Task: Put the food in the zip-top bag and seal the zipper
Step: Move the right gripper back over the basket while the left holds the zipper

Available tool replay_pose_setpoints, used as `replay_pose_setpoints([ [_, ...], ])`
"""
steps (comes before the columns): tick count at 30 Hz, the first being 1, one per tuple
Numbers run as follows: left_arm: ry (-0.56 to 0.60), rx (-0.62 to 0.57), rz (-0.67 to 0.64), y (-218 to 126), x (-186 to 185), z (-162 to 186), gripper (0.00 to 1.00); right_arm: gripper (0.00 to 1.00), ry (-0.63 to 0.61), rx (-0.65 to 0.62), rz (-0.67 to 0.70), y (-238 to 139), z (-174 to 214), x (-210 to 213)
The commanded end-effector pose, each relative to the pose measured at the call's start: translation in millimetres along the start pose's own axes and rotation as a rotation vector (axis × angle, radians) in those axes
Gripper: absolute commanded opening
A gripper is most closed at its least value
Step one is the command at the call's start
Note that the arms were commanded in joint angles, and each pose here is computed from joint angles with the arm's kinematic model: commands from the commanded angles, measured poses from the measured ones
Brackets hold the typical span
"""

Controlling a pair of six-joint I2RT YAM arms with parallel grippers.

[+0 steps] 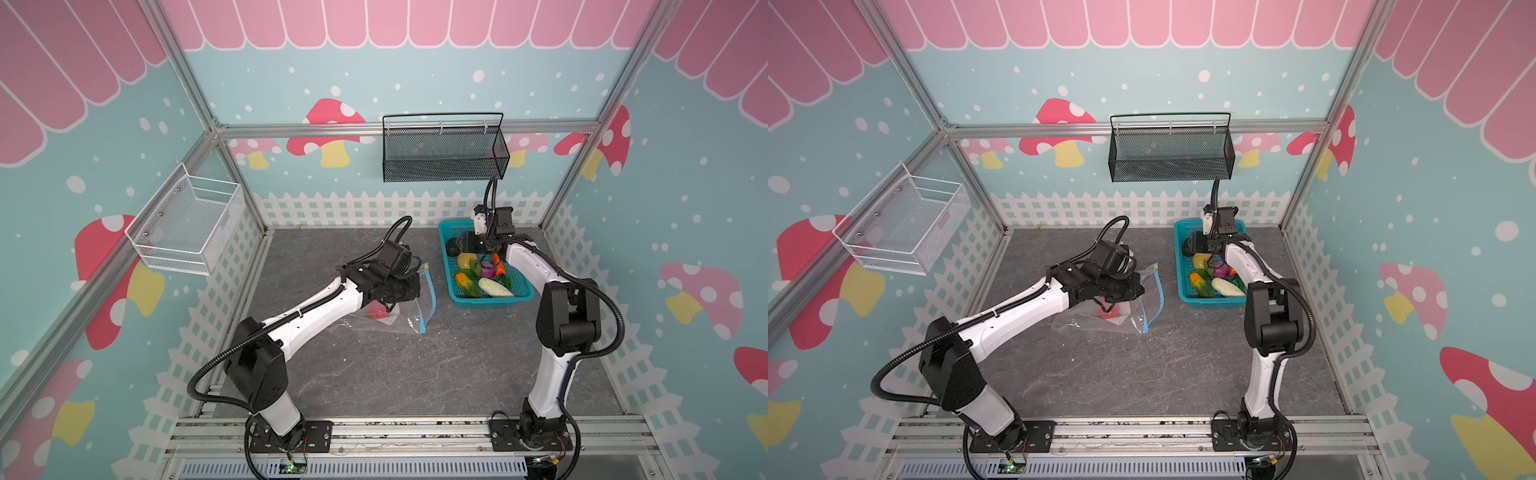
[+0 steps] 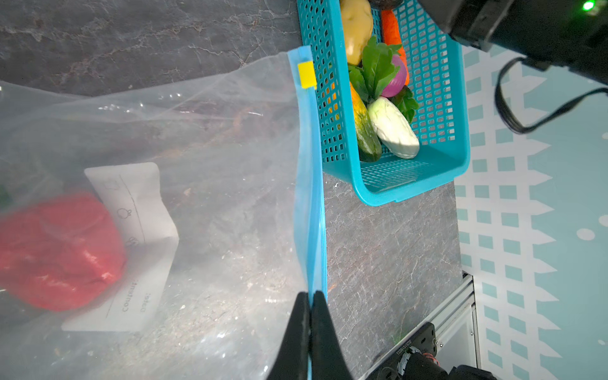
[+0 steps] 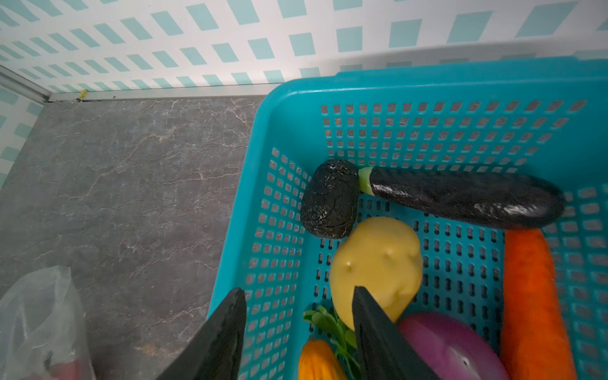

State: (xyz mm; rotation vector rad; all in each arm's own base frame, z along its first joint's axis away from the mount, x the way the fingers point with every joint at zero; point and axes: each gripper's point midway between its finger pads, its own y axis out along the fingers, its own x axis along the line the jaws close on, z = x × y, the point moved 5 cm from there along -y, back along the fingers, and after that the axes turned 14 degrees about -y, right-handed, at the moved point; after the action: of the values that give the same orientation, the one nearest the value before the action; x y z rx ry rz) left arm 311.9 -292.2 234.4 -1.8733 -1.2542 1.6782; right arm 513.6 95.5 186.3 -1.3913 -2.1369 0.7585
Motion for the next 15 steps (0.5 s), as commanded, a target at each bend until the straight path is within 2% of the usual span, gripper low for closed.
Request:
replay_pose_setpoints([
  [1,0.008,-0.001,0.020,-1.0,-6.4,-6.0,0.00,0.53,-0.002,0.052,0.002,20.2,4.4,-1.6],
  [15,-0.002,0.016,0.003,4.5,-0.6,-4.5,0.00,0.48,0.017,0.052,0.018,63.0,8.5,-10.6],
])
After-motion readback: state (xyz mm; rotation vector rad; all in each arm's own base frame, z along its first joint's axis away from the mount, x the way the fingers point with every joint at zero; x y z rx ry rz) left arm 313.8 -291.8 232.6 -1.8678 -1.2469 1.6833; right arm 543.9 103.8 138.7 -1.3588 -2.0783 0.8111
